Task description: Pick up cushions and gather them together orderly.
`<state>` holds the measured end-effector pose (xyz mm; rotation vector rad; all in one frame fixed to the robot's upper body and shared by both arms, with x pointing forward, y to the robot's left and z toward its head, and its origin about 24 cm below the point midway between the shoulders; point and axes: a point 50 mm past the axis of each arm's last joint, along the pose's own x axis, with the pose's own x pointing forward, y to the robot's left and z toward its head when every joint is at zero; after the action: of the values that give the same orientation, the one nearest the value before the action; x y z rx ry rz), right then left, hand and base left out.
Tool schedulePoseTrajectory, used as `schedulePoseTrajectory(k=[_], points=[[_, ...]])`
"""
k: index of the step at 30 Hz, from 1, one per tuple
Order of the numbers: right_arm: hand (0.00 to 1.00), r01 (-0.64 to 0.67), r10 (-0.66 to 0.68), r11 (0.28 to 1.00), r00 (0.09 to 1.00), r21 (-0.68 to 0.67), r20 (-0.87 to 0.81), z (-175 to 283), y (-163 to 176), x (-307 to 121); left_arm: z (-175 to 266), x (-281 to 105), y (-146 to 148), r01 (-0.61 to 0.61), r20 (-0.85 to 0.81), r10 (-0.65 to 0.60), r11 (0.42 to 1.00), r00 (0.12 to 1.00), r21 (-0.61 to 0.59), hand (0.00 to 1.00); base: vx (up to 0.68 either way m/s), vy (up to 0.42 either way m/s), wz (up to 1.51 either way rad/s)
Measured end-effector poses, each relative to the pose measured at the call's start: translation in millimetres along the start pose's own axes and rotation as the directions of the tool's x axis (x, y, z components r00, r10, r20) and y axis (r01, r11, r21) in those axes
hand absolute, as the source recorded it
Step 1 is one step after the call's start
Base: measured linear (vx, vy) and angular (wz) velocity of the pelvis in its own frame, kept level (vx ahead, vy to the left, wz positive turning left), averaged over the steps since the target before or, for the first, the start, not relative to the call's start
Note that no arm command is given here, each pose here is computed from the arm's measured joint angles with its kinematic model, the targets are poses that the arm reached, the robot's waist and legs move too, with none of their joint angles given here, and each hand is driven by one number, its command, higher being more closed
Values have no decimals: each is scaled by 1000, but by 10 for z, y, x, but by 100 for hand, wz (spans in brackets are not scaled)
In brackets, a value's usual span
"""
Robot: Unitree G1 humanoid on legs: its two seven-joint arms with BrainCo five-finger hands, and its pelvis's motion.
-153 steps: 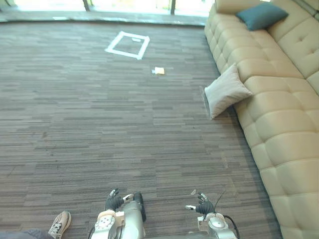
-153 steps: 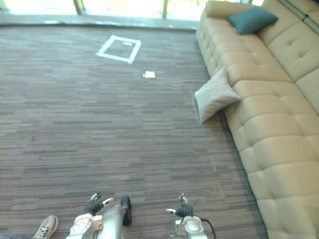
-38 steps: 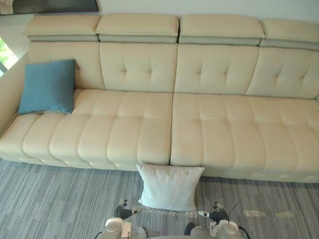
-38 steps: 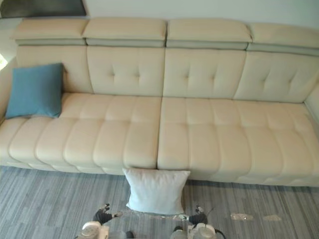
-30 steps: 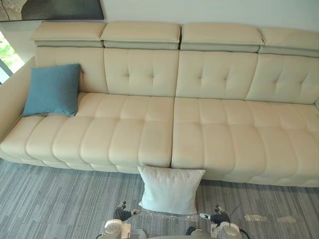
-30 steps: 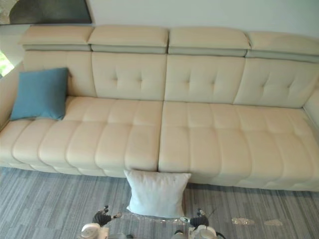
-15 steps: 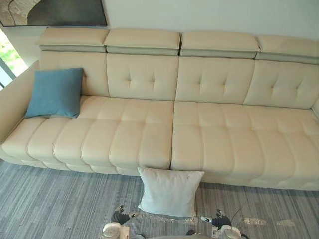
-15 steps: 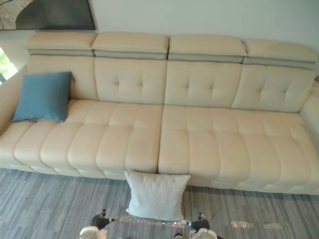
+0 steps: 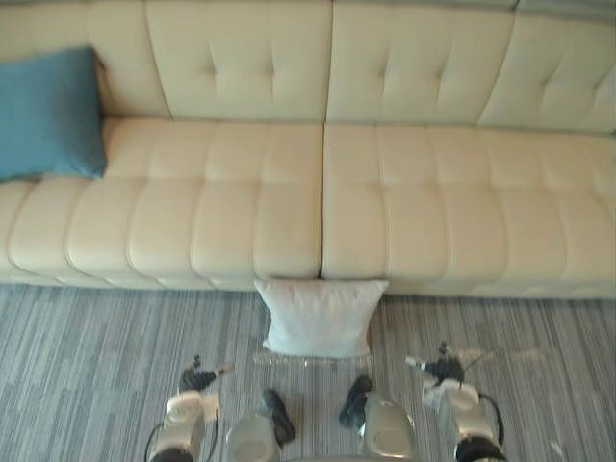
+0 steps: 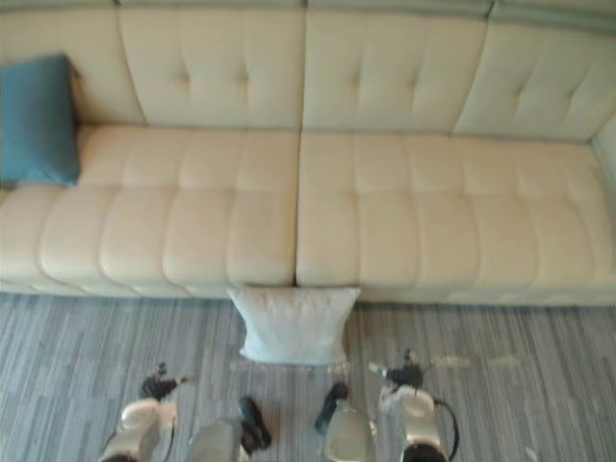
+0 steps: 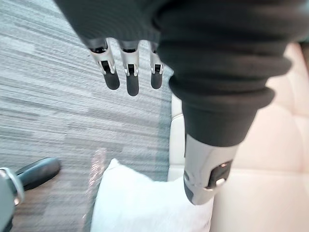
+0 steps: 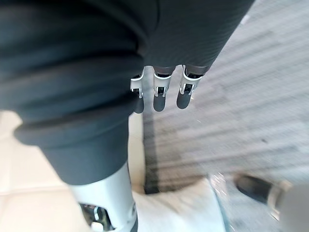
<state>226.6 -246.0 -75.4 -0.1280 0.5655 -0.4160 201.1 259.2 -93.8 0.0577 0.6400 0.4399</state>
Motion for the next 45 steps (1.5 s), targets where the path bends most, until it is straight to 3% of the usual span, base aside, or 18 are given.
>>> schedulePoseTrajectory(k=[12,19,28,36,45], points=[[0,-15,-33,992,923,123,382,1096,122,-16,1074,112,-134,53,338,-9,991,941,-122,0,-118,-93,-19],[0,-123,66,990,819,63,570,1852,501,-99,1782,93,-360,140,493,-39,975,869,-170,0,-113,-119,2],[0,-84,64,997,768,0,638,2200,502,-100,2181,-4,-460,180,593,-32,965,804,-192,0,-84,-74,36],[0,-79,32,996,705,34,708,2643,554,-194,2463,-36,-291,171,620,80,927,781,-335,0,-136,-25,-11],[0,-93,-91,977,634,192,768,3175,268,-324,3269,-318,11,185,762,174,914,624,-360,0,-102,-11,14]])
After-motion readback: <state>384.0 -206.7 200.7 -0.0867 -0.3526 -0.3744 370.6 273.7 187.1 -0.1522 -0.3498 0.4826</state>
